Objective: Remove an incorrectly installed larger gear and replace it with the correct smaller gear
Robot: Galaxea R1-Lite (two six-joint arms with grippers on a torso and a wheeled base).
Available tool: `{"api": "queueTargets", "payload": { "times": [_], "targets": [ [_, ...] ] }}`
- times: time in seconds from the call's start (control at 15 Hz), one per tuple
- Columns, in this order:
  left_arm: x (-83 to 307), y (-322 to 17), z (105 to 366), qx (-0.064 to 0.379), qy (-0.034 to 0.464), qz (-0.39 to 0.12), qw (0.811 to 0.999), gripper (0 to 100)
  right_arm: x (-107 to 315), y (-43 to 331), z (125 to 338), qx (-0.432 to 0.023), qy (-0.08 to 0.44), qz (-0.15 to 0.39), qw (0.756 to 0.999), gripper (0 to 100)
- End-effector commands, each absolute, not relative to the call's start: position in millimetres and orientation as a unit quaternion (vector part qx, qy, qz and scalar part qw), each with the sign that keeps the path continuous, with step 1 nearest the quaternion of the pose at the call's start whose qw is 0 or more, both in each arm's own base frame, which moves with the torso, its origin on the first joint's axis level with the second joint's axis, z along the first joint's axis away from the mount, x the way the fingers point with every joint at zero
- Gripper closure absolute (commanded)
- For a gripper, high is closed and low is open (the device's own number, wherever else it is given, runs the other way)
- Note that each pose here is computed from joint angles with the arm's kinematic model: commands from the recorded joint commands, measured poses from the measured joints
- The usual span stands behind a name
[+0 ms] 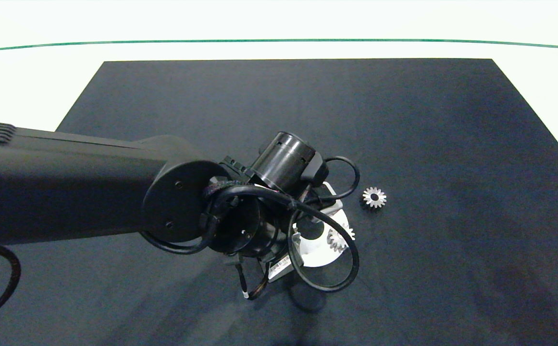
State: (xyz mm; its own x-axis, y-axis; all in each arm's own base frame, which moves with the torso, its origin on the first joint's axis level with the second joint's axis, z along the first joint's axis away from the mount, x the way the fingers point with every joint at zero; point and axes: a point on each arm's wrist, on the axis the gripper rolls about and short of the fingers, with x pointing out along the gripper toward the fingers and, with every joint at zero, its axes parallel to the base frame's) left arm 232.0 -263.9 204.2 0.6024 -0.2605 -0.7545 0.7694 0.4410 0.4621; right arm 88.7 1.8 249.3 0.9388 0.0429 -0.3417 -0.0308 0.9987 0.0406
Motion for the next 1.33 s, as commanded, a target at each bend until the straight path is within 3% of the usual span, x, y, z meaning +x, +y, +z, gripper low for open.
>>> {"api": "queueTargets", "payload": {
  "times": [0.07,0.73,0.8,1.33],
  "targets": [
    [232.0,-263.8,203.8,0.419,0.306,-0.325,0.791,66,88.4,1.8,249.0,0.018,0.175,0.019,0.984,0],
    [229.3,-269.9,202.5,0.419,0.305,-0.330,0.789,66,88.6,1.8,246.2,0.018,0.180,0.019,0.983,0],
    [230.2,-271.0,202.2,0.417,0.307,-0.330,0.789,0,88.7,1.8,244.9,0.018,0.182,0.019,0.983,0],
    [233.1,-278.9,202.7,0.415,0.301,-0.333,0.791,0,88.3,1.7,244.6,0.018,0.182,0.018,0.983,0]
  ]
}}
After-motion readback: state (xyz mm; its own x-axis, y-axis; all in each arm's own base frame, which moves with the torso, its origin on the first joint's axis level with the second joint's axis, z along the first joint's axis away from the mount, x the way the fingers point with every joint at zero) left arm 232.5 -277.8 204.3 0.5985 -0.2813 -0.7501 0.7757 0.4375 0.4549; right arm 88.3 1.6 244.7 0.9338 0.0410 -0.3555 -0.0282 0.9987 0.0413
